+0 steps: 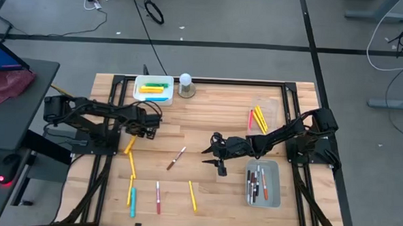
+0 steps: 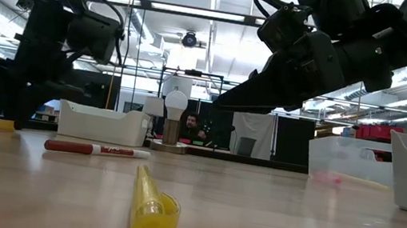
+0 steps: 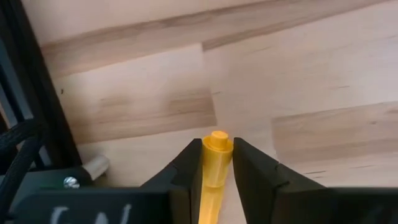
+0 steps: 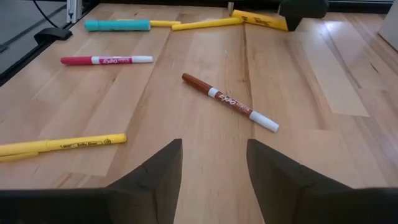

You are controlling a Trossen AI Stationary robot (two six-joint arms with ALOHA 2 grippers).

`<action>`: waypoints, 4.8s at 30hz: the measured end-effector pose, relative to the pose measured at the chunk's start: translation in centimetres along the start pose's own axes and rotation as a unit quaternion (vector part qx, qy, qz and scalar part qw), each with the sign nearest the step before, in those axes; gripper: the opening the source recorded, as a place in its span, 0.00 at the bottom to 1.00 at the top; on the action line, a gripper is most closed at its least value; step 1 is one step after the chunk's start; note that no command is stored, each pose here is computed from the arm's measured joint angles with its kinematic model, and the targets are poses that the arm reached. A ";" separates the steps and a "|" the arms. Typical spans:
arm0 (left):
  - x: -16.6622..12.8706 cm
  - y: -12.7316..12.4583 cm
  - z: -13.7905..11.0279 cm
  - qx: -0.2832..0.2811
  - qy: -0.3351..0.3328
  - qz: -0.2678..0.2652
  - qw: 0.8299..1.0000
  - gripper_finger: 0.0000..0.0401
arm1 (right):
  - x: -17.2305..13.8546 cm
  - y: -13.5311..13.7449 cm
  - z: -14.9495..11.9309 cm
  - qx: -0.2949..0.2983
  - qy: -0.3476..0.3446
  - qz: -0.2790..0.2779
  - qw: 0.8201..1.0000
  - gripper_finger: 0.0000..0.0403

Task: Pick & Place Markers
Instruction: Put the yellow highlighter into the white bin, then put the light brown marker pen into the gray bin

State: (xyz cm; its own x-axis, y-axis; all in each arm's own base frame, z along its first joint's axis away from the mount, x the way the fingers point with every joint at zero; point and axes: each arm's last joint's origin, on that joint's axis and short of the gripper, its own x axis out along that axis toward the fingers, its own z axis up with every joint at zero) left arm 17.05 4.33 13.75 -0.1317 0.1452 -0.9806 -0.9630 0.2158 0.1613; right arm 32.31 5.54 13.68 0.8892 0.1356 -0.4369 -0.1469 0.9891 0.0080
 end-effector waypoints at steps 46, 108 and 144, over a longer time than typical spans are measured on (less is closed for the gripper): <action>-0.7 -3.3 -2.7 0.218 -0.077 -0.094 0.968 0.27 | 0.0 0.0 0.0 0.013 0.000 0.000 1.000 0.45; -0.6 1.4 19.1 0.536 -0.109 0.172 0.819 0.61 | -0.1 -0.4 0.6 0.064 -0.039 -0.063 0.995 0.45; -4.4 -6.8 -4.2 0.347 -0.427 -0.323 0.770 0.45 | 0.0 -0.5 0.7 0.058 -0.039 -0.065 0.995 0.45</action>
State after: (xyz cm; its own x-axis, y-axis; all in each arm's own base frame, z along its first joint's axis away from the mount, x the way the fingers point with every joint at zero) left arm 23.22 -1.84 16.47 0.8101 0.3096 -0.4980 -0.3666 0.9302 -0.0182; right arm 32.64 5.08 14.31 0.9292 0.0058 -0.3695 0.0180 0.9980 0.0611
